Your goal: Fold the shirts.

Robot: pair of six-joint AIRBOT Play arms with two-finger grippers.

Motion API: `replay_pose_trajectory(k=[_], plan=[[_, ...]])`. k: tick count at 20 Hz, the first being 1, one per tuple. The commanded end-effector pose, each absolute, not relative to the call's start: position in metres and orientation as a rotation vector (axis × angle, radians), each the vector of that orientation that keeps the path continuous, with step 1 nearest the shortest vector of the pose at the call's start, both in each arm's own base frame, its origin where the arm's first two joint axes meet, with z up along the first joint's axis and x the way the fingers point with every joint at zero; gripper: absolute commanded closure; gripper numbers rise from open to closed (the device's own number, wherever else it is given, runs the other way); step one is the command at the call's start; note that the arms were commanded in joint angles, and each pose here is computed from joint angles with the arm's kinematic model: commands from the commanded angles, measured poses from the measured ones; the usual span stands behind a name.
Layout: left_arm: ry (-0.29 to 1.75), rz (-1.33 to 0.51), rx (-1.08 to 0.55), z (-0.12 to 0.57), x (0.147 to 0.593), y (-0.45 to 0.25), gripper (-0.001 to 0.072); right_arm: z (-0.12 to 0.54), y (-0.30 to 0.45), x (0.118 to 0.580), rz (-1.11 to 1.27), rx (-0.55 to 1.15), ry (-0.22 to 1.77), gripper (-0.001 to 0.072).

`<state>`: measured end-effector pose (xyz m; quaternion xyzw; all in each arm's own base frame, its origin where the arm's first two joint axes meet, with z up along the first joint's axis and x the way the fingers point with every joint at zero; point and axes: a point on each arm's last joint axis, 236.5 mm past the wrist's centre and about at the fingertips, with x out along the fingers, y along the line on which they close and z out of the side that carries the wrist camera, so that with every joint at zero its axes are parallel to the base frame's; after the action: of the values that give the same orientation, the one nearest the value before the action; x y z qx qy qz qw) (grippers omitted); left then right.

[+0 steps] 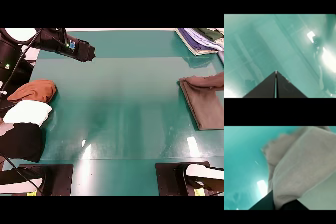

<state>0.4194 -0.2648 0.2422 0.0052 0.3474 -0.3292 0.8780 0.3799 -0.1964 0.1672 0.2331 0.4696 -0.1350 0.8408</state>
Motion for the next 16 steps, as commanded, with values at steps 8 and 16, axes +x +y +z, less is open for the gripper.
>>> replay_pose_trajectory(k=[8, 16], plan=[[0.722, -0.694, 0.029, 0.241, 0.419, -0.265, 0.0680, 0.159, -0.176, 0.351, -0.283, 0.509, 1.132, 0.0088], [0.721, -0.695, 0.030, 0.242, 0.419, -0.265, 0.0679, 0.252, 0.015, 0.408, 0.174, 0.277, 0.829, 0.0091]])
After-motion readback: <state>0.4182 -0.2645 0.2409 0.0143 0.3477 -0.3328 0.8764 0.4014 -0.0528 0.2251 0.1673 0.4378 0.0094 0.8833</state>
